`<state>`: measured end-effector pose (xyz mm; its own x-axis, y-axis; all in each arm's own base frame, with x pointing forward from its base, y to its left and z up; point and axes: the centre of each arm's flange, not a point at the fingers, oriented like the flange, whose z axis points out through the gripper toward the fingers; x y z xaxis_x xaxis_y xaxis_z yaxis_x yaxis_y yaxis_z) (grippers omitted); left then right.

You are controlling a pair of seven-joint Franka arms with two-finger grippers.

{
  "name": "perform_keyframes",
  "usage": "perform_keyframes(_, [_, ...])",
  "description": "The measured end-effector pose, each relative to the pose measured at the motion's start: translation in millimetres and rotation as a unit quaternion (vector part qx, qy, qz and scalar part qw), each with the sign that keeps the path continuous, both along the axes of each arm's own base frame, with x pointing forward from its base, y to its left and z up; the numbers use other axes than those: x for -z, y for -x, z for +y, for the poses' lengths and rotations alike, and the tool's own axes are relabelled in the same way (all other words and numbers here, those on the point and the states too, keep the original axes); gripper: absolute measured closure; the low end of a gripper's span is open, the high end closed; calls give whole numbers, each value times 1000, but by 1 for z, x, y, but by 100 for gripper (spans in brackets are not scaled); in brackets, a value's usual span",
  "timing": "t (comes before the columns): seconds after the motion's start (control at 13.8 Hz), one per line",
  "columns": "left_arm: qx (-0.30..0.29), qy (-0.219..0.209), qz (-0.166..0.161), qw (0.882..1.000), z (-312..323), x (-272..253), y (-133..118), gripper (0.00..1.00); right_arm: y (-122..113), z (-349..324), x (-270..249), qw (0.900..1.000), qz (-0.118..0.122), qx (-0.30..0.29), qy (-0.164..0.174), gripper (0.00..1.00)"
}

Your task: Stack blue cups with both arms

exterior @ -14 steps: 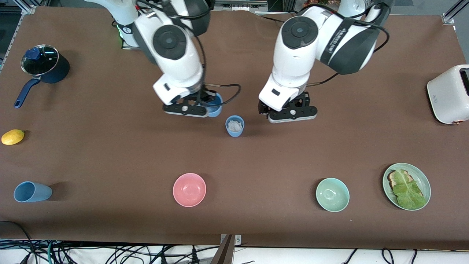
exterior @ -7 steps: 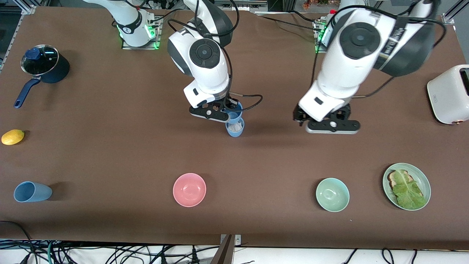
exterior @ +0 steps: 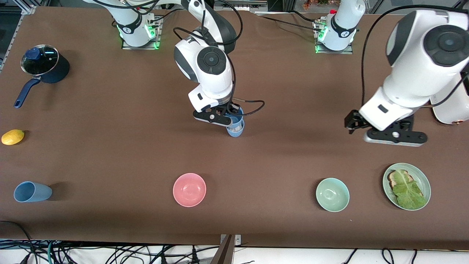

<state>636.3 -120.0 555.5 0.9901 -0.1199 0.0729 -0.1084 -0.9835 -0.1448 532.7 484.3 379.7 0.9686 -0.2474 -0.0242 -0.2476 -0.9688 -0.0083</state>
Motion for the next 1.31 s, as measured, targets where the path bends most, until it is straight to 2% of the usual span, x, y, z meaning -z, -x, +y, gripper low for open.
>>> perform_keyframes(0.22, [8, -14, 4, 1000, 55, -10, -3, 0, -2, 2, 8, 1000, -2, 1, -1, 95])
perform_keyframes(0.51, [-6, 30, 7, 999, 104, -16, -3, 0, -3, 5, 17, 1000, -5, 4, -3, 95])
perform_keyframes(0.8, [2, 30, 5, 1000, 138, -28, 4, 0, -1, 8, 22, 1000, -6, 3, 2, 95])
perform_keyframes(1.09, [-2, 33, 15, 999, 143, -51, 29, 0, -5, 6, 20, 1000, -11, 7, 0, 60])
perform_keyframes(1.23, [-13, 61, 24, 998, 140, -60, 40, 0, -7, 3, 12, 1000, -16, 10, -3, 37])
perform_keyframes(1.31, [-22, 76, 28, 996, 142, -62, 44, 0, -11, -1, 3, 1000, -20, 13, -6, 32])
